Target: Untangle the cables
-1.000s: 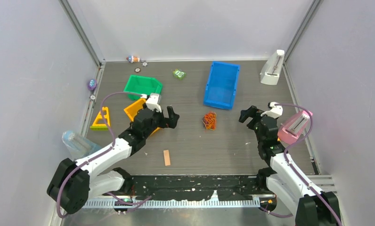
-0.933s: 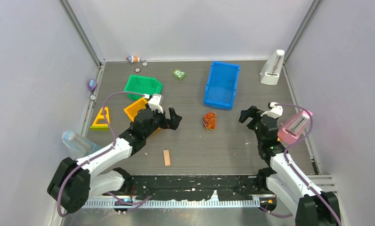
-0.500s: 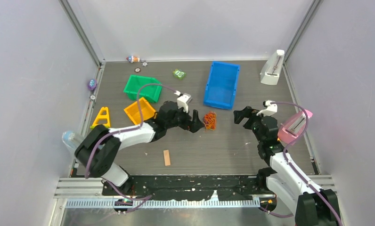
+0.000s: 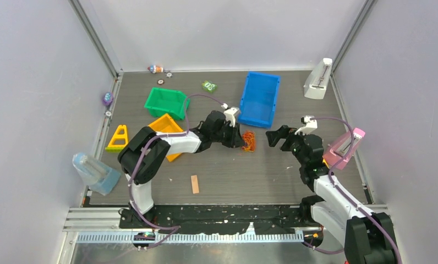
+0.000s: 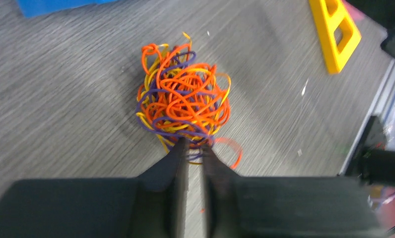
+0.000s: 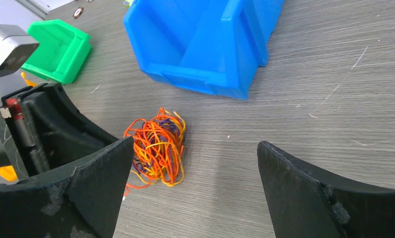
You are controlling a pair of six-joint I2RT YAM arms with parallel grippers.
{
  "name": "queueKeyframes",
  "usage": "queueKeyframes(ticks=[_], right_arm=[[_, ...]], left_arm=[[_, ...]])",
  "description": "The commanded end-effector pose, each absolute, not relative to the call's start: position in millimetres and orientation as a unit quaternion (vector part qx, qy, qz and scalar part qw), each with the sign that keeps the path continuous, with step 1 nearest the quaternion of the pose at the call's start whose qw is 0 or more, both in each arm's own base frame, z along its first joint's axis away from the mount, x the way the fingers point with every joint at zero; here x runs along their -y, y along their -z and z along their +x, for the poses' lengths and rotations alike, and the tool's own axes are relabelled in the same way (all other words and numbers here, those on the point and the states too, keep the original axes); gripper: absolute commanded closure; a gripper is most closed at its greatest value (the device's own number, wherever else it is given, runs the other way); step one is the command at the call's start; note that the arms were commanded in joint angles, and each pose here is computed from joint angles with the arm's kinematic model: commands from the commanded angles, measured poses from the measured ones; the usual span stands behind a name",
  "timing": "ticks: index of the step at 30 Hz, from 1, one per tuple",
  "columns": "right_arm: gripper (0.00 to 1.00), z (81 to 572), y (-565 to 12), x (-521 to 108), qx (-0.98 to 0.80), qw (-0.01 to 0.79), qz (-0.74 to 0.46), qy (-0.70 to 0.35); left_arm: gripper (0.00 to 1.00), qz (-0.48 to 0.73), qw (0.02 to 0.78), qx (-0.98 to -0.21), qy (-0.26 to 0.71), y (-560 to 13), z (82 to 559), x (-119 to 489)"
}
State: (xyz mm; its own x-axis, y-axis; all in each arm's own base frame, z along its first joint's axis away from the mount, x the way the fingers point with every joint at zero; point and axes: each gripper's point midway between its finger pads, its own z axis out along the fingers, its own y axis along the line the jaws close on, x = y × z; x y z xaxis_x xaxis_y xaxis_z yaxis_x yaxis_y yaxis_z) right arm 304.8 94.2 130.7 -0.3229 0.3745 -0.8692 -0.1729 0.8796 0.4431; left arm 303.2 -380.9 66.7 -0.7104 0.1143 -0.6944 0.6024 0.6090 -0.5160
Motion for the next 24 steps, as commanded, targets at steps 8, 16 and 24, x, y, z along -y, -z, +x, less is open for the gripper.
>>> queueKeyframes(ticks=[8,16,24], right_arm=[[0.12,301,-136,-144,-0.762,0.56,-0.025,-0.323],[0.37,305,-119,-176,-0.783,0.508,-0.064,-0.354],[0.45,320,-87,-177,-0.829,0.459,-0.043,-0.316]], left_arm=[[1.0,0.263,0.349,-0.786,0.437,-118,289,389],[1.0,0.257,0.35,-0.791,0.431,-118,292,381],[0.54,0.218,0.331,-0.832,0.388,-98,305,370]])
